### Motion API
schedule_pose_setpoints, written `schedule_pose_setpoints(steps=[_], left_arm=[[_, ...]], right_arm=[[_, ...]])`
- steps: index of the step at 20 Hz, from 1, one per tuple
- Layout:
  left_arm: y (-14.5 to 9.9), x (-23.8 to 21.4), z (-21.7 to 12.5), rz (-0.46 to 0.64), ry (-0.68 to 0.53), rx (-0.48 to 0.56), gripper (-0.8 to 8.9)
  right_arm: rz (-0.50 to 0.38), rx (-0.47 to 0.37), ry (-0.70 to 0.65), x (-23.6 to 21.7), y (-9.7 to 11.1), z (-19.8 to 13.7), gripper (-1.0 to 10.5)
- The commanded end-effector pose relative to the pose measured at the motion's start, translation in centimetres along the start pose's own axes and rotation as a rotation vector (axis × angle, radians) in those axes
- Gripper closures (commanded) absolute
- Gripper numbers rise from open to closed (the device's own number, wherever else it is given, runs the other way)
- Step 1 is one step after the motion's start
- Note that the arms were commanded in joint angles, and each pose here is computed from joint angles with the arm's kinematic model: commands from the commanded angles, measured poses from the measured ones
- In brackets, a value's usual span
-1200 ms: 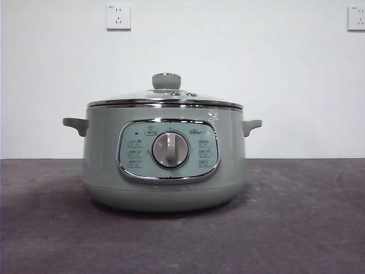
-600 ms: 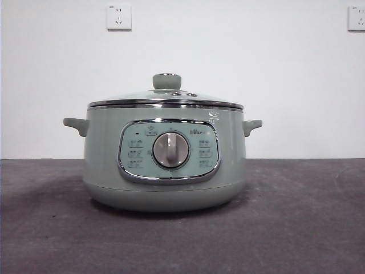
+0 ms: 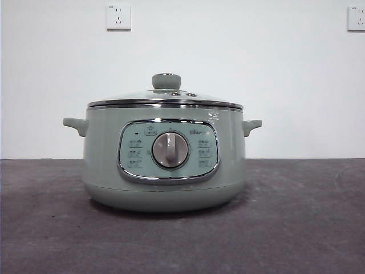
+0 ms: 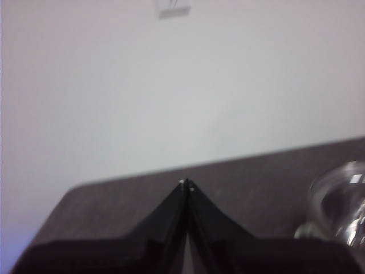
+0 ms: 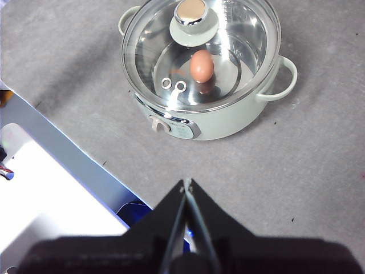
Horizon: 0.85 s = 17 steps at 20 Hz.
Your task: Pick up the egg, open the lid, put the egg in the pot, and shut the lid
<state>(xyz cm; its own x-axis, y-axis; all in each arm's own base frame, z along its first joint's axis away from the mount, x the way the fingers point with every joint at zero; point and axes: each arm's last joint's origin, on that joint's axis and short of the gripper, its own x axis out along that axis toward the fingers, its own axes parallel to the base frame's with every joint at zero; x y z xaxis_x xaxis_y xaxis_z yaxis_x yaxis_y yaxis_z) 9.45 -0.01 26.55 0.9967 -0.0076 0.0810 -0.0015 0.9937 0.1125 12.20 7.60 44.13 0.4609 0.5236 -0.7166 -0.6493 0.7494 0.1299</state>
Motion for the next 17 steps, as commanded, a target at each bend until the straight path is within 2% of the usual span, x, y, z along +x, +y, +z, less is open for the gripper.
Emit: schedule_pose_setpoints(steps=[1,8,14,17], left_arm=[[-0.1,-0.4,-2.9,0.034,0.011,-0.02,8.17],[-0.6,-0.5,-9.2,0.061,0.102,-0.077,8.17],[-0.9,-0.7,-11.4,0.055,0.221,-0.122,8.17],[-1.0,-0.8,-11.9,0.049,0.269,-0.181,8.17]], right_arm=[[0.0,0.009,0.013,-0.1,0.0,-0.2,9.5],[0.0,0.009,0.012,-0.1,0.0,-0.2,9.5],[0.0,0.009,0.012,-0.1,0.0,-0.2,9.5],[0.0,0.008,0.011,-0.1,0.1,-0.2,9.5]])
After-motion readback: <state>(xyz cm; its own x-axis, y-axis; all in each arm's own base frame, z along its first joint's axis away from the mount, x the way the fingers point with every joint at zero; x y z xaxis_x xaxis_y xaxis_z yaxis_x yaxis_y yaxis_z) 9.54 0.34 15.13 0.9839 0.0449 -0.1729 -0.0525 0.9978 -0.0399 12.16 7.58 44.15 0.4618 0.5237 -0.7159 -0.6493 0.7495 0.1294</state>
